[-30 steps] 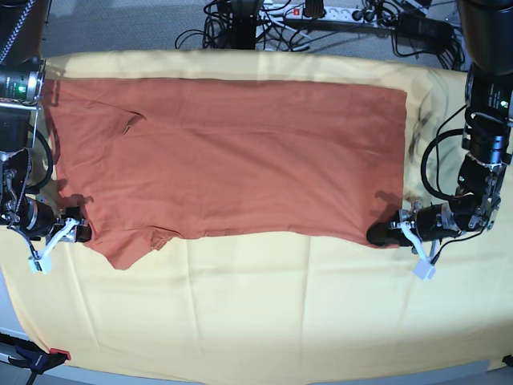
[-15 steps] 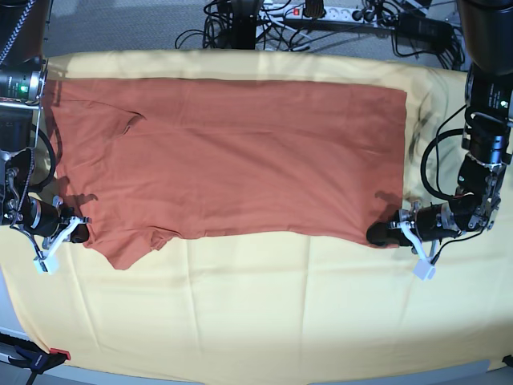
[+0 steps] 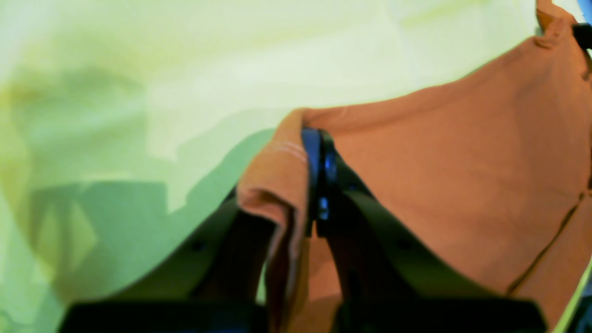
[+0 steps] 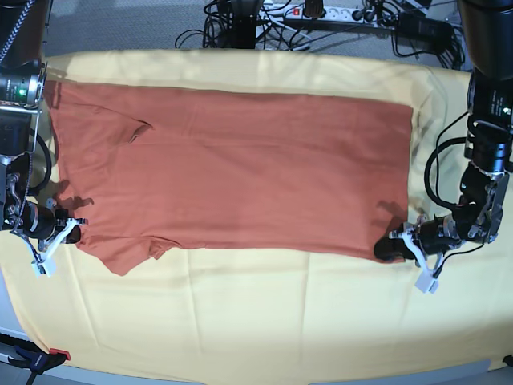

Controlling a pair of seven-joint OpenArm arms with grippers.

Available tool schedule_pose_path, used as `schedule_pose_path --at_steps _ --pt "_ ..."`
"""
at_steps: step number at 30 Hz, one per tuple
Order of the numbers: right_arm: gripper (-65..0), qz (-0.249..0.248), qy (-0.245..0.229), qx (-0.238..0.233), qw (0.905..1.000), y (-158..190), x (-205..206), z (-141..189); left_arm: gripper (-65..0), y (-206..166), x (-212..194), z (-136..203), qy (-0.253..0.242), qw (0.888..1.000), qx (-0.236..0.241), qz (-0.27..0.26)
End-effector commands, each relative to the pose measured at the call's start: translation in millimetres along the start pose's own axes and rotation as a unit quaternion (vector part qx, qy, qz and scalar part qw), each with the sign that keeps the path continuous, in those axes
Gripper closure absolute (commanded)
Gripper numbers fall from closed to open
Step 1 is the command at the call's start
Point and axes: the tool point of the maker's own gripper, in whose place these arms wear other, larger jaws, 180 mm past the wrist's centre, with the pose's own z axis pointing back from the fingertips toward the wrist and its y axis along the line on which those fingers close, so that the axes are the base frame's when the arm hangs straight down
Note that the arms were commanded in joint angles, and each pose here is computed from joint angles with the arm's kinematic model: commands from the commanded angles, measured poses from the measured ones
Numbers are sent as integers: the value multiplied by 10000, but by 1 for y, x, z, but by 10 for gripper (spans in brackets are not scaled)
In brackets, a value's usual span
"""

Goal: Fold the T-shirt properly
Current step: 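Lift the hem and fold it toward the collar edge with both grippers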

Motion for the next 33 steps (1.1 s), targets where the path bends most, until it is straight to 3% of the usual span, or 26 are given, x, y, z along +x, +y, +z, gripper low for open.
schedule_pose_path --at_steps 1,11,24,33 --pt "0 9 -390 -180 9991 -15 29 13 0 1 31 10 -374 9991 41 -189" --pt "0 49 -602 -514 9968 -26 37 14 0 -1 35 3 -442 9983 83 -379" --pt "0 551 -885 221 9943 0 60 22 0 -5 48 5 -567 9976 33 -389" --pt "0 438 -904 205 9947 -9 50 30 0 -33 49 2 -648 9942 -228 -829"
